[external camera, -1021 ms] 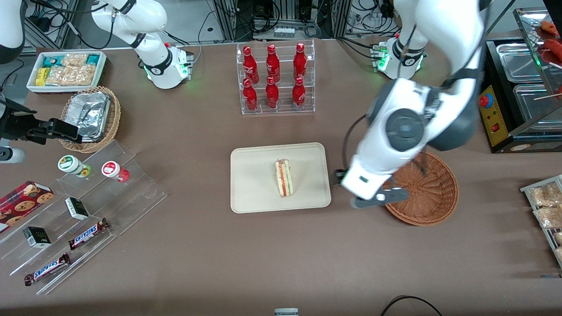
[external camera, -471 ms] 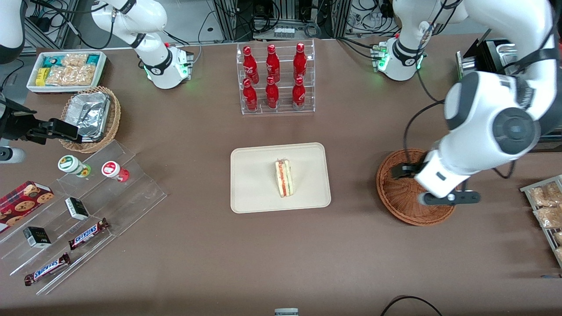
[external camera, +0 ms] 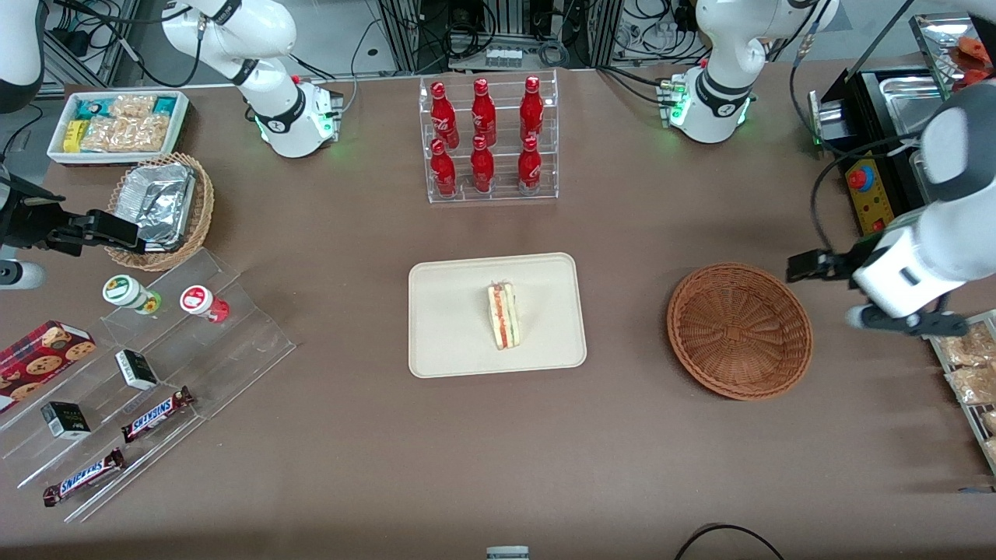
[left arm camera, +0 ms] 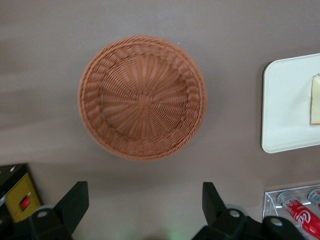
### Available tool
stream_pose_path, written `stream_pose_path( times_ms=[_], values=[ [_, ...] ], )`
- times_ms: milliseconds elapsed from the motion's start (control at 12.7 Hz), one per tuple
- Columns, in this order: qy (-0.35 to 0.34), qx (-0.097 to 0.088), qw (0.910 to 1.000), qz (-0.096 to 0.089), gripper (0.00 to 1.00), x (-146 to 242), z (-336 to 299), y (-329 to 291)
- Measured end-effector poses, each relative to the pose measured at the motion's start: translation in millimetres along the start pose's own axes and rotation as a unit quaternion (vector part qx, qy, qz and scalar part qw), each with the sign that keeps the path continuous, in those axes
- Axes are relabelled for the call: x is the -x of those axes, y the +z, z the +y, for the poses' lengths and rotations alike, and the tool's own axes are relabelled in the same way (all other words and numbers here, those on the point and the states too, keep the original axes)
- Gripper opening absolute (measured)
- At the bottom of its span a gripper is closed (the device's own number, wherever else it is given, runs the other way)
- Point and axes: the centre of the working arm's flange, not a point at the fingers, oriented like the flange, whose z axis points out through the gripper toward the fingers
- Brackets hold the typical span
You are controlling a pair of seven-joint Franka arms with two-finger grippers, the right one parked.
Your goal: Place sandwich from basket to tray
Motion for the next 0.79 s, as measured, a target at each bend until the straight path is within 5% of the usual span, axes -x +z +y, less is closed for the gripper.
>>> stream_pose_path(
  times_ms=[471, 786],
  values=[
    [-0.014, 0.006, 0.9999, 0.000, 1.00, 53, -18, -38],
    [-0.011, -0.009, 0.9999, -0.006, 1.00, 76, -11, -57]
  ],
)
